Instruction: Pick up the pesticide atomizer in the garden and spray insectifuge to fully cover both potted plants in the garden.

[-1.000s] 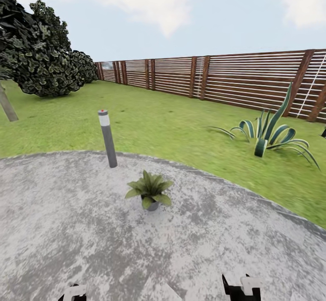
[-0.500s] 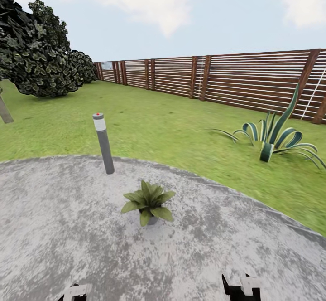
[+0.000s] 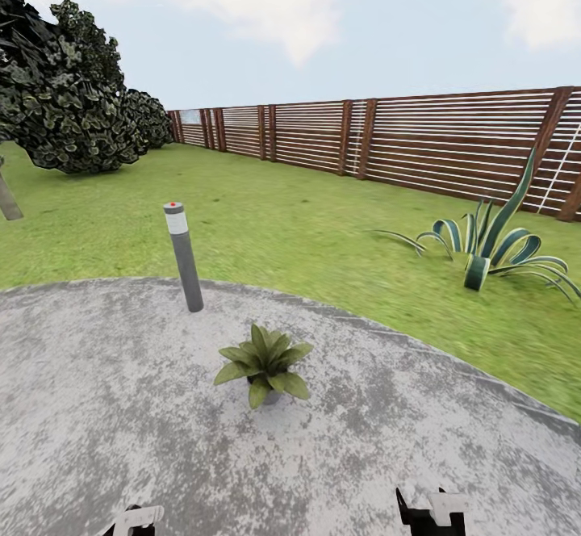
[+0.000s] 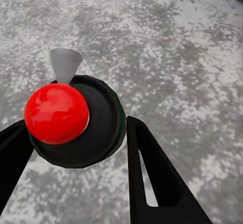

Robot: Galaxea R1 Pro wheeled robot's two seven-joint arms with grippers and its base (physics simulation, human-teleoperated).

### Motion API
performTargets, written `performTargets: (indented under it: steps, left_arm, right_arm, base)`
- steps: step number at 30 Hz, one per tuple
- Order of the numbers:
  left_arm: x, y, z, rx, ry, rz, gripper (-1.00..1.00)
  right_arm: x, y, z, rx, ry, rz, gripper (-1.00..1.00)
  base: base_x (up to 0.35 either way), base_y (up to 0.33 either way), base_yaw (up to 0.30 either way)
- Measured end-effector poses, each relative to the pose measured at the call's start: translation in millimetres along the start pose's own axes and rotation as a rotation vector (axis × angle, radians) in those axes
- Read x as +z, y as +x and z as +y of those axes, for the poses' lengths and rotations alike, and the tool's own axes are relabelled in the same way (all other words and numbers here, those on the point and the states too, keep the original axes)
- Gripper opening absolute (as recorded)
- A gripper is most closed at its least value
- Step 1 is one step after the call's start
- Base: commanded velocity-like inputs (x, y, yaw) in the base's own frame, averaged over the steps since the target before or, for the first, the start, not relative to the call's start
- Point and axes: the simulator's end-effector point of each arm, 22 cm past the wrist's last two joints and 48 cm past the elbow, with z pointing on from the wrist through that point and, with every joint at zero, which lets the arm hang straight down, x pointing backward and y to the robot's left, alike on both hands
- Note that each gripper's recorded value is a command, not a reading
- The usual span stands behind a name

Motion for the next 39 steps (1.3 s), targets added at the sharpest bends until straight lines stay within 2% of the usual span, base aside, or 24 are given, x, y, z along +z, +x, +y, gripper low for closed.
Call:
performTargets:
  steps: [15,19,21,23,24,25,26,29,30,33,34,35,37,38,39]
  left_arm:
    - [-12.9,-23.9,0.4,0.001,0.003,0.000,-1.00]
    - [-17.1,-32.1,-2.9,0.014,0.021,0.000,-1.00]
    - [-19.4,-35.6,-10.0,0.029,0.053,0.002,-1.00]
    - [-22.0,-40.1,-25.3,0.062,0.126,0.004,-1.00]
    - [-26.1,-42.3,-50.8,0.112,0.244,0.008,-1.00]
    - [-31.5,-43.1,-67.4,0.144,0.329,0.013,-1.00]
    - [-39.0,-44.1,-82.2,0.194,0.440,0.023,-1.00]
    - [-47.4,-62.5,-85.7,0.299,0.612,0.049,-1.00]
    - [-49.4,-67.1,-86.9,0.316,0.641,0.058,-1.00]
    - [-59.1,-92.2,-100.3,0.391,0.803,0.120,-1.00]
    - [-60.9,-99.0,-104.4,0.421,0.847,0.142,-1.00]
    - [-62.0,-100.9,-105.8,0.442,0.867,0.156,-1.00]
    - [-65.6,-102.3,-108.2,0.535,0.921,0.207,-1.00]
    - [-66.3,-101.1,-107.9,0.563,0.931,0.222,-1.00]
    - [-67.4,-98.4,-107.2,0.616,0.946,0.247,-1.00]
  right_arm:
    - [-8.4,-25.7,-1.5,-0.001,-0.001,0.000,1.00]
    - [-11.3,-33.4,-0.9,-0.005,-0.005,0.004,1.00]
    - [-12.6,-37.1,6.7,-0.033,-0.034,0.006,1.00]
    - [-14.4,-39.4,20.1,-0.094,-0.092,0.014,1.00]
    - [-16.1,-38.0,35.6,-0.178,-0.162,0.026,1.00]
    - [-17.2,-38.8,44.9,-0.233,-0.206,0.031,1.00]
    - [-16.0,-46.2,58.3,-0.314,-0.265,0.019,1.00]
    - [-12.6,-74.2,86.3,-0.465,-0.369,-0.035,1.00]
    - [-13.0,-78.1,91.3,-0.490,-0.391,-0.038,1.00]
    - [-19.8,-83.6,125.0,-0.627,-0.561,-0.004,1.00]
    - [-22.1,-83.5,134.4,-0.662,-0.618,0.017,1.00]
    - [-23.2,-84.3,139.0,-0.677,-0.646,0.027,1.00]
    - [-27.8,-91.1,153.4,-0.716,-0.735,0.058,1.00]
    - [-29.2,-93.1,156.6,-0.724,-0.756,0.065,1.00]
    - [-32.1,-97.2,161.9,-0.736,-0.791,0.075,1.00]
  base:
    - [0.000,0.000,0.000]
    - [0.000,0.000,0.000]
    - [0.000,0.000,0.000]
    - [0.000,0.000,0.000]
    - [0.000,0.000,0.000]
    - [0.000,0.000,0.000]
    - [0.000,0.000,0.000]
    - [0.000,0.000,0.000]
    - [0.000,0.000,0.000]
    - [0.000,0.000,0.000]
    - [0.000,0.000,0.000]
    - [0.000,0.000,0.000]
    - [0.000,0.000,0.000]
    - [0.000,0.000,0.000]
    - [0.000,0.000,0.000]
